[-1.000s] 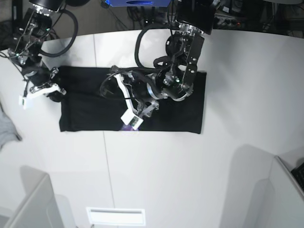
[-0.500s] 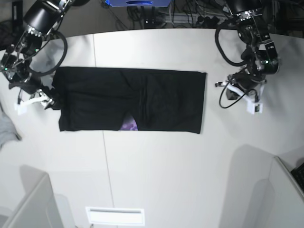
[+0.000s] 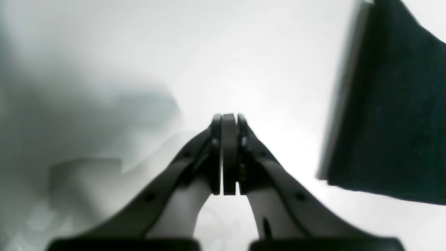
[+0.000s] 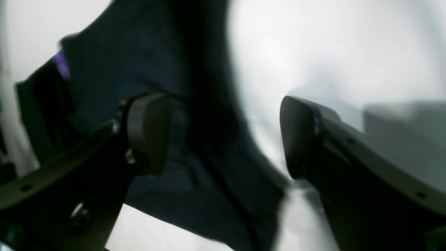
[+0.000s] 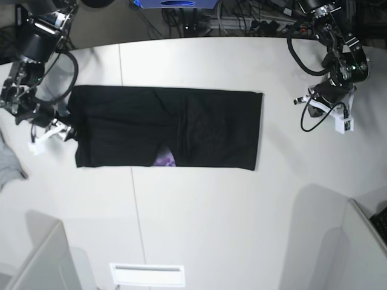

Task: Fold the T-shirt properly
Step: 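Move both grippers to the ends of the shortened strip and grasp, then fold the strip end held by the right gripper over toward the left gripper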

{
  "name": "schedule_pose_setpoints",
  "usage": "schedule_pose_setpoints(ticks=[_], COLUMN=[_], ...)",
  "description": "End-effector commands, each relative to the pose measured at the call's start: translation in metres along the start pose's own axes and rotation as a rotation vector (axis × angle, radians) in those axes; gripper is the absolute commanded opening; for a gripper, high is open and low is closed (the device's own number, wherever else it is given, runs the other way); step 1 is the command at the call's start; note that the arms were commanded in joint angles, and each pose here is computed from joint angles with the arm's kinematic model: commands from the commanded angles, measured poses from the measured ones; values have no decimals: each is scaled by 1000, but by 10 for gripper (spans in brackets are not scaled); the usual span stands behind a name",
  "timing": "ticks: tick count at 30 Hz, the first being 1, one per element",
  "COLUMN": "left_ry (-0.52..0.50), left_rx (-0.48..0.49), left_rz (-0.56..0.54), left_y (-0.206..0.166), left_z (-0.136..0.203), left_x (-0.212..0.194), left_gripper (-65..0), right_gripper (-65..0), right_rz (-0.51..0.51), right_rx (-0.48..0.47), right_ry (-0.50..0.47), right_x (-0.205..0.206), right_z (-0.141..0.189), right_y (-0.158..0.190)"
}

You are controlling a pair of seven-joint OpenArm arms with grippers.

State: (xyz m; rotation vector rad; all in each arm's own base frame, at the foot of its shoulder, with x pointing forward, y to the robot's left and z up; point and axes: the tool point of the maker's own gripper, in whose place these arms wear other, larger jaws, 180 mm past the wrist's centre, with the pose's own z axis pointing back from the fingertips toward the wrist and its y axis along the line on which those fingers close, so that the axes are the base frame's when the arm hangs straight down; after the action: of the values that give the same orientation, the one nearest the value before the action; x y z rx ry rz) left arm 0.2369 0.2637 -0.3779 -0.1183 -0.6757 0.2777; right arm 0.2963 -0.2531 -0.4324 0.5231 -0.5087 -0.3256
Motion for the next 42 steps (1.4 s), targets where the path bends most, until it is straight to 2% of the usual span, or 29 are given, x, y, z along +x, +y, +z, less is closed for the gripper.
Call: schedule_pose_setpoints(ticks=[1,6,10,13,17,19,24,27,32,35,42], left_ry=[-44,-37,-24,-28,45,63,86,133,192,214,234], left_rx=[-2,-8,-18,-36,-98,-125,-143,-188,-249,-275,-346], left_rz=[-20,-1,28,42,-59,-95,-116,-193,-284,-318,-404], left_y=[0,1,2,-2,-29,-42,-51,-73,-103,-115,-152], left_z=[3,-5,-16,-24,-46,-51,-55,-61,-65,-66,-67], left_x=[15,17,19,27,25,23,18,5,-16,-25,-32], left_gripper=[-650,-650,-650,-650,-650,-650,-650,-650,-650,-650,-650], right_gripper=[-197,-197,-197,-198,-200,-254,-506,-650,-650,-650,-650], right_rz=[3,-15,41,38,37,36,42,45,43,-5,132], right_rx=[-21,1,14,11,9,6,0,0,-15,-57,-76], right_ry=[67,103,165,168,173,172,158,135,105,64,-61], right_x=[-18,-39,-51,-54,-56,-56,-52,-47,-38,-27,11], right_z=[-3,-12,-22,-22,-23,-23,-22,-23,-20,-17,9], right_y=[-4,4,16,14,14,13,12,12,8,2,30])
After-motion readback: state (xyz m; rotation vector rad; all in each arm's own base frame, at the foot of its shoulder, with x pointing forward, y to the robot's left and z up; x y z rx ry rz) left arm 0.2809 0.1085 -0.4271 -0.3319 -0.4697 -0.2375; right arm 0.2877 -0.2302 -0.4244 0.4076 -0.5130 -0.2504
